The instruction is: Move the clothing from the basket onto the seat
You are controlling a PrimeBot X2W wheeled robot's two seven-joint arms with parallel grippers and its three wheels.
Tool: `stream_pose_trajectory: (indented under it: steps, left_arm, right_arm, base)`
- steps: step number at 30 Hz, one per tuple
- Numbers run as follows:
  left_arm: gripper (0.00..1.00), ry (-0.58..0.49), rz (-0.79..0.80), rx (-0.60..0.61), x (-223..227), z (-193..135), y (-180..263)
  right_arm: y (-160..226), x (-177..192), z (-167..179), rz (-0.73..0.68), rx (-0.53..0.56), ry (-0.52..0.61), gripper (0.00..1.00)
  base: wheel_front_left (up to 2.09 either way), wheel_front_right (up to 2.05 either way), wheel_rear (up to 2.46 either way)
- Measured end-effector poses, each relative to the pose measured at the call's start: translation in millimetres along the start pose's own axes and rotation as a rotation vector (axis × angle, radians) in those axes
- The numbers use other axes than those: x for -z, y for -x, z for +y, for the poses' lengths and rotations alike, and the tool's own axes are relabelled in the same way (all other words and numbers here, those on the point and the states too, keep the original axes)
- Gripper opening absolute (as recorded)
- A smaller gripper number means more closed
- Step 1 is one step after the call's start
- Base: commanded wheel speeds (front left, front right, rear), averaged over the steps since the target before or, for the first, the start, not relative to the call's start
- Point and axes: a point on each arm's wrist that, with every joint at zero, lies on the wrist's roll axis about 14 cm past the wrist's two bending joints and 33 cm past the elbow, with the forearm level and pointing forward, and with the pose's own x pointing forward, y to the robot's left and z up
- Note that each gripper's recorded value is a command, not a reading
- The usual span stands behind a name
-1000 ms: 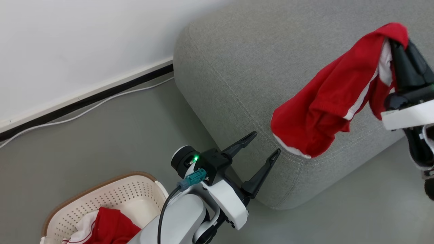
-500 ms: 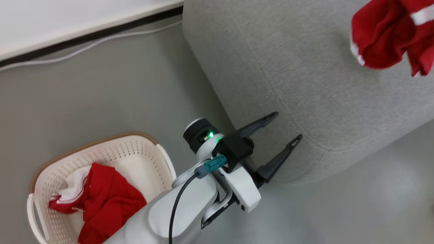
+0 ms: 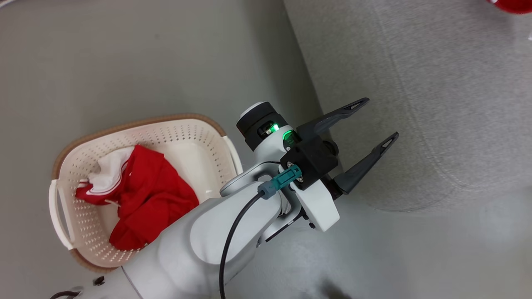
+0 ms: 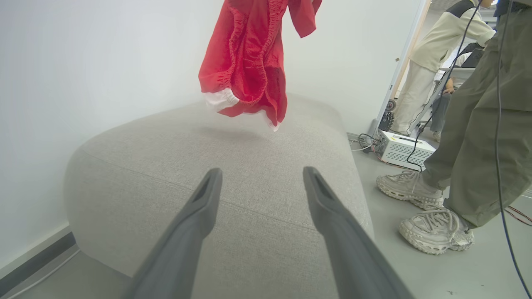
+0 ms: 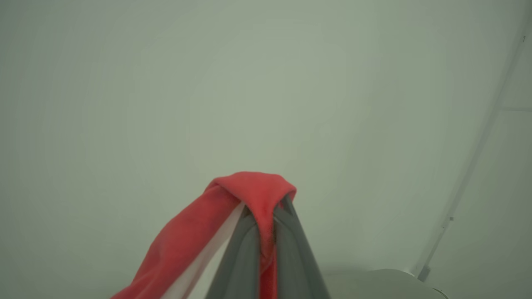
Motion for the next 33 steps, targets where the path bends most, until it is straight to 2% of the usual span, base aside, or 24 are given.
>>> stream_pose_trajectory:
  steps: [5,10,14,18,22,26,27,28,33]
  left_arm:
    - [1.00,0.009,0.017,-0.043,11.6,16.3,8.3]
    - [1.00,0.029,0.044,-0.088,25.1,28.5,19.4]
    - [1.00,0.043,0.065,-0.118,34.7,36.3,26.8]
    - [1.00,0.043,0.071,-0.134,36.2,40.0,30.2]
    - [1.00,0.042,0.070,-0.141,34.2,40.8,30.6]
    - [1.00,0.039,0.066,-0.144,30.6,41.0,30.3]
    - [1.00,0.039,0.065,-0.146,29.4,41.1,30.5]
    - [1.00,0.035,0.064,-0.147,28.0,41.2,30.7]
    - [1.00,0.013,0.051,-0.167,16.5,44.8,32.3]
  right_arm:
    - [-8.6,42.0,-6.6,0.091,0.054,0.004,0.00]
    - [-1.3,96.6,-6.4,0.216,0.107,-0.032,0.00]
    - [19.8,152.1,7.1,0.364,0.120,-0.063,0.00]
    - [49.8,198.9,36.1,0.507,0.094,-0.123,0.00]
    - [68.4,218.6,63.2,0.588,0.043,-0.181,0.00]
    - [80.2,225.2,71.4,0.622,0.029,-0.223,0.00]
    - [82.8,226.1,71.1,0.630,0.027,-0.225,0.55]
    - [84.7,226.5,70.8,0.636,0.022,-0.222,1.00]
    - [92.1,223.6,81.0,0.643,-0.033,-0.225,1.00]
  base:
    - [0.00,0.00,0.00]
    - [0.00,0.00,0.00]
    - [0.00,0.00,0.00]
    - [0.00,0.00,0.00]
    - [0.00,0.00,0.00]
    - [0.00,0.00,0.00]
    - [0.00,0.00,0.00]
    - [0.00,0.00,0.00]
    - [0.00,0.00,0.00]
